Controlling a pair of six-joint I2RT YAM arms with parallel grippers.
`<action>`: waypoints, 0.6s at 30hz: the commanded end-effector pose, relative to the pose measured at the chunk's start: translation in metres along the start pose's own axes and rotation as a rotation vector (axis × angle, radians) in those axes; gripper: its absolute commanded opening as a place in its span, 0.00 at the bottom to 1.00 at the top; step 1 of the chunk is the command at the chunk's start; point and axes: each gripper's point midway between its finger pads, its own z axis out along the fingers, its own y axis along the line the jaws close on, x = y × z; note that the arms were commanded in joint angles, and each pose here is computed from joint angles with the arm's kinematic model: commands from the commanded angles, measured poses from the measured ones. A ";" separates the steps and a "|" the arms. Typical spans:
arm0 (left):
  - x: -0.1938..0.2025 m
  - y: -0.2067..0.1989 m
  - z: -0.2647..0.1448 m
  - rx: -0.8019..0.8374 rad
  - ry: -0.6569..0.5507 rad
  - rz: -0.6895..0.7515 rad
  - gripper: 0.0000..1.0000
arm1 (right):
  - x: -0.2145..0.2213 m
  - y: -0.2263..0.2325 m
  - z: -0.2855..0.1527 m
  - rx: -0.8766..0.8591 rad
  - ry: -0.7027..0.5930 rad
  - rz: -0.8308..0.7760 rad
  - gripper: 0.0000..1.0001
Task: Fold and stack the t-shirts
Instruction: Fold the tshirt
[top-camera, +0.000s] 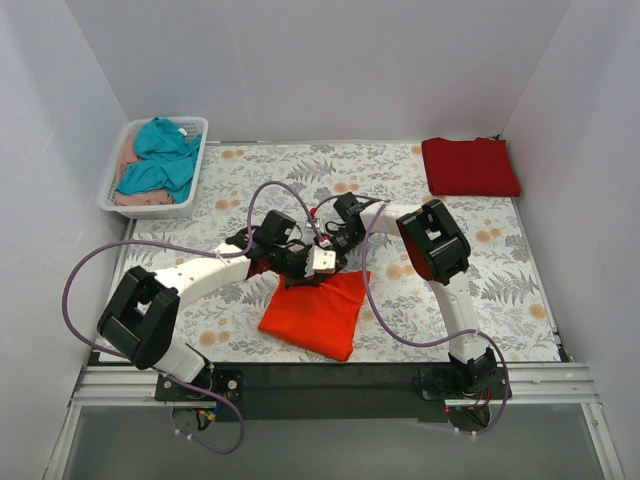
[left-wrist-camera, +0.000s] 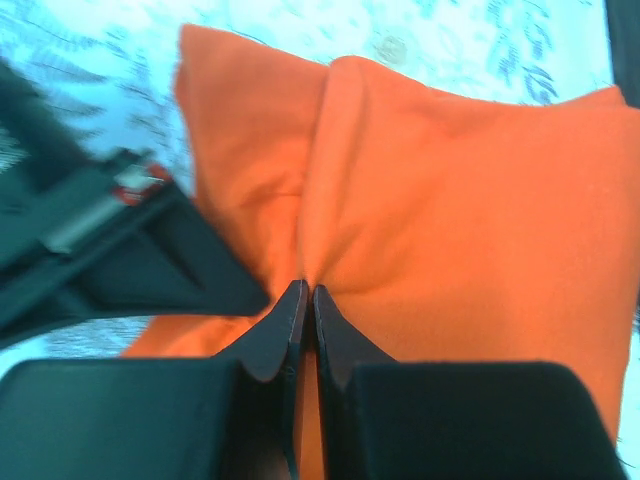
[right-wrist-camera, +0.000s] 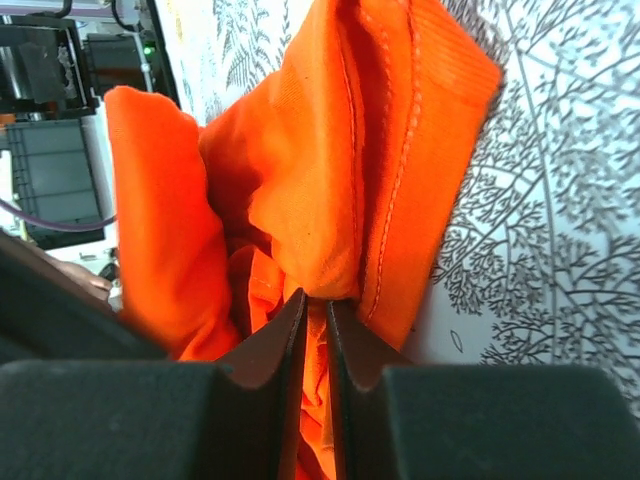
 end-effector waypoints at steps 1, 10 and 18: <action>-0.034 0.028 -0.011 -0.085 -0.051 0.089 0.00 | 0.014 -0.010 0.007 0.049 0.025 -0.014 0.20; -0.032 0.069 -0.008 -0.159 -0.055 0.119 0.00 | 0.022 -0.006 0.009 0.037 0.031 -0.014 0.20; -0.013 0.092 0.000 -0.231 -0.039 0.128 0.00 | 0.016 -0.004 0.007 0.042 0.022 -0.032 0.20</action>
